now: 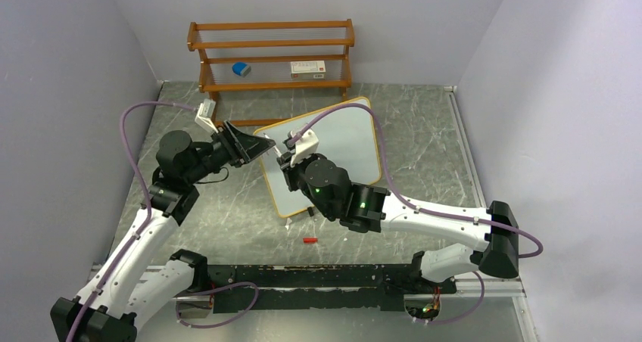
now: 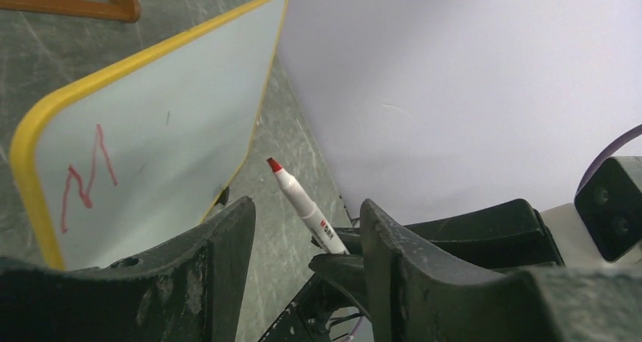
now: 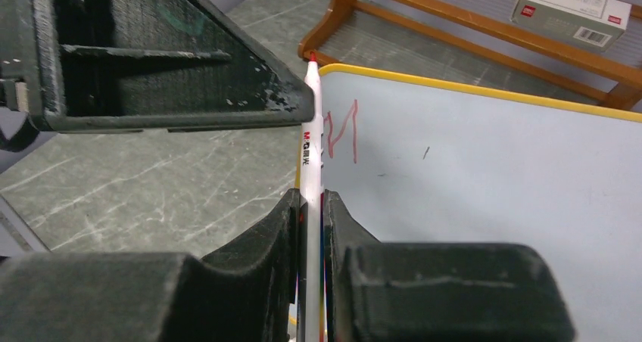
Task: Write a sentence on the whiteboard
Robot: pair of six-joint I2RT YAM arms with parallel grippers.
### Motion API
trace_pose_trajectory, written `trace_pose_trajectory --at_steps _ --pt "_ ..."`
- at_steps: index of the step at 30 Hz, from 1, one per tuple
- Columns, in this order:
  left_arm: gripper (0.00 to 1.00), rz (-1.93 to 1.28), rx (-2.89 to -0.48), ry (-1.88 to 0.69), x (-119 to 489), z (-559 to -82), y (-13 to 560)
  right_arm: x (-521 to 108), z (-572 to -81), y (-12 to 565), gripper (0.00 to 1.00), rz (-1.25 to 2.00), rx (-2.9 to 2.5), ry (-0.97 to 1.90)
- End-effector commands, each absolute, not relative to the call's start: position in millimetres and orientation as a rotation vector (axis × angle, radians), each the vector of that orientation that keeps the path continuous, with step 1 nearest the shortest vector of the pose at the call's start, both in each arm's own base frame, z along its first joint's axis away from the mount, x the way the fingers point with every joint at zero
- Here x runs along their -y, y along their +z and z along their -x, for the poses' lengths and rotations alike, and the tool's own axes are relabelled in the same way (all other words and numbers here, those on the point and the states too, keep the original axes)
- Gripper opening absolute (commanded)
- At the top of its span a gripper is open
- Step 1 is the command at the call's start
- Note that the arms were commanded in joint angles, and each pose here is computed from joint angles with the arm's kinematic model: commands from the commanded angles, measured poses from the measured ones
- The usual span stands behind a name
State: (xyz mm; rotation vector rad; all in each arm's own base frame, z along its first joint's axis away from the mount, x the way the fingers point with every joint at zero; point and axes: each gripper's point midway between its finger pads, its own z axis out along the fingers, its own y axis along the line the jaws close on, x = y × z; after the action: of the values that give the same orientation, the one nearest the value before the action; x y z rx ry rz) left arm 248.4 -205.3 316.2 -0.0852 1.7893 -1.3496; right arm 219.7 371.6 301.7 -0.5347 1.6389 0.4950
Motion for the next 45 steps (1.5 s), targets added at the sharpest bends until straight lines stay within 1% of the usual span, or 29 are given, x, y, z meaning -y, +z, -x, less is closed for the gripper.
trace_pose_trajectory --at_steps 1,4,6,7,8,10,12,16,19,20,21,25,26,28,33,37,40,45 --pt "0.56 0.138 -1.715 -1.418 213.2 -249.9 329.8 -374.4 -217.5 309.6 0.00 0.517 -1.607 0.539" --pt "0.52 0.153 -1.715 -1.439 219.1 -249.7 327.2 -374.3 -217.7 309.1 0.00 0.519 -1.609 0.536" --pt "0.45 0.167 -1.715 -1.453 222.1 -250.5 325.5 -374.4 -216.6 308.1 0.00 0.522 -1.605 0.543" --pt "0.38 0.174 -1.714 -1.464 223.8 -250.4 325.0 -374.5 -215.9 307.3 0.00 0.523 -1.605 0.548" --pt "0.34 0.187 -1.714 -1.476 224.8 -250.7 324.1 -374.8 -215.9 306.5 0.00 0.525 -1.605 0.547" --pt "0.22 0.214 -1.715 -1.500 226.3 -250.5 321.7 -374.9 -215.9 304.0 0.00 0.523 -1.607 0.549" --pt "0.06 0.254 -1.718 -1.521 226.5 -249.9 317.4 -374.7 -215.5 301.6 0.00 0.516 -1.605 0.559" --pt "0.05 0.402 -1.719 -1.572 221.9 -249.5 308.8 -371.6 -211.7 306.1 0.01 0.465 -1.573 0.632" --pt "0.05 0.530 -1.705 -1.600 215.0 -249.2 306.5 -368.5 -208.6 311.9 0.15 0.415 -1.539 0.697" --pt "0.05 0.577 -1.698 -1.611 212.1 -248.6 307.6 -367.1 -208.0 312.4 0.23 0.400 -1.527 0.716" --pt "0.05 0.616 -1.690 -1.615 209.1 -248.6 309.2 -365.2 -207.0 314.3 0.28 0.380 -1.512 0.738" --pt "0.05 0.724 -1.680 -1.607 200.8 -249.2 316.6 -356.2 -203.6 315.3 0.41 0.325 -1.458 0.824" --pt "0.05 0.745 -1.681 -1.606 199.7 -249.2 318.4 -353.5 -203.0 317.4 0.46 0.308 -1.442 0.845" --pt "0.05 0.771 -1.687 -1.614 199.3 -248.1 321.5 -349.8 -202.6 321.5 0.50 0.286 -1.415 0.876" --pt "0.05 0.795 -1.719 -1.644 203.7 -246.8 322.5 -352.5 -198.4 326.7 0.53 0.298 -1.360 0.921" --pt "0.05 0.798 -1.724 -1.653 204.5 -246.0 324.2 -354.0 -201.5 326.9 0.53 0.294 -1.351 0.916" --pt "0.05 0.800 -1.726 -1.655 204.6 -245.6 325.2 -357.4 -204.3 326.3 0.52 0.289 -1.355 0.909" --pt "0.05 0.795 -1.728 -1.668 206.1 -244.4 326.0 -365.7 -209.7 320.8 0.47 0.303 -1.370 0.890"
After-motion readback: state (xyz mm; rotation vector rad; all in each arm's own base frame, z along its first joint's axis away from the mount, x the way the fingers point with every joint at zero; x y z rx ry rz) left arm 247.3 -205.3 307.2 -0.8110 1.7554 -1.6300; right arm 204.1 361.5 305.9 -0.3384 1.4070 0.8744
